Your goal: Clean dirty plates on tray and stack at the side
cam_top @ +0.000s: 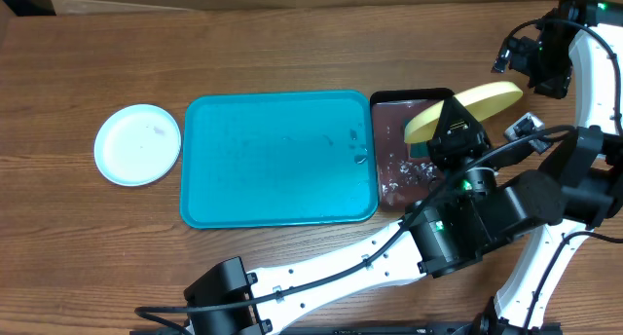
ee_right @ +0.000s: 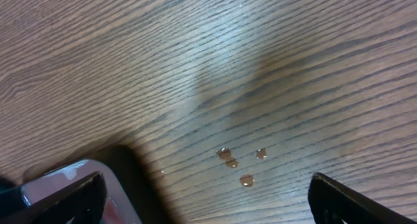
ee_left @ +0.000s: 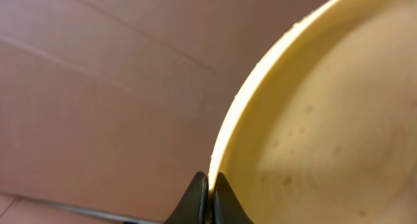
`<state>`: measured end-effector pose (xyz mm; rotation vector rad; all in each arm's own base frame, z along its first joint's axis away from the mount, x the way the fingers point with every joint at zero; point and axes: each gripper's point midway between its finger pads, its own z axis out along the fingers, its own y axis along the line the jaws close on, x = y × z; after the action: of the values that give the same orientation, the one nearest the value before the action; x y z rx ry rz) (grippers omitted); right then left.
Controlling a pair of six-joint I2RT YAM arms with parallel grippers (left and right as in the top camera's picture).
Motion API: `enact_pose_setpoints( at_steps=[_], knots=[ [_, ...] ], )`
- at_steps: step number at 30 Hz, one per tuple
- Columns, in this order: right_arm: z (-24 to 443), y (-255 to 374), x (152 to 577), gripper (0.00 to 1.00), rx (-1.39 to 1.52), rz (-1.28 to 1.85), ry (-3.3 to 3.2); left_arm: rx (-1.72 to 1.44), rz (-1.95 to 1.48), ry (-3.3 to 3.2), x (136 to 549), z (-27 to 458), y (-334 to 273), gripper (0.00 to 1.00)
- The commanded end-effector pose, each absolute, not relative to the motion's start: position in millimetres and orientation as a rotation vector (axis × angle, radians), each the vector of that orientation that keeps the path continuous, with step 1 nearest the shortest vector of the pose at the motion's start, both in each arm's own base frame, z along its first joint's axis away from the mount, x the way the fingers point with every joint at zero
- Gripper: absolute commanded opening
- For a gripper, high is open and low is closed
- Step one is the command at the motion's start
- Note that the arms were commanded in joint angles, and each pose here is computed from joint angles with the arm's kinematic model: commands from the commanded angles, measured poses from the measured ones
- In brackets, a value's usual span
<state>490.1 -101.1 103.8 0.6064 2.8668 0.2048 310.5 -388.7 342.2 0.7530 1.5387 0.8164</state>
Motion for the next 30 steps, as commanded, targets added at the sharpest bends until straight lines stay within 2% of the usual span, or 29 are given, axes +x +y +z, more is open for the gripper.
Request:
enact_pose_setpoints(
  at_steps=[1,20,24,30],
  knots=[
    [111.6,-102.4,493.2,1.0,0.603,0.213,2.842,0.716,0.928,1.523,307.4,364.2,-378.0,0.04],
    [111.6,-102.4,493.2,1.0,0.603,0.213,2.842,0.658,0.893,1.523,299.7,373.2,-380.6,0.04],
    [111.6,-102.4,493.2,1.0,0.603,0.213,2.842,0.669,0.871,1.521,316.5,372.4,-378.5,0.04],
    [111.6,-102.4,493.1,1.0,0.604,0.213,2.843,0.64,0.881,1.531,320.4,374.0,-372.9,0.04]
  ],
)
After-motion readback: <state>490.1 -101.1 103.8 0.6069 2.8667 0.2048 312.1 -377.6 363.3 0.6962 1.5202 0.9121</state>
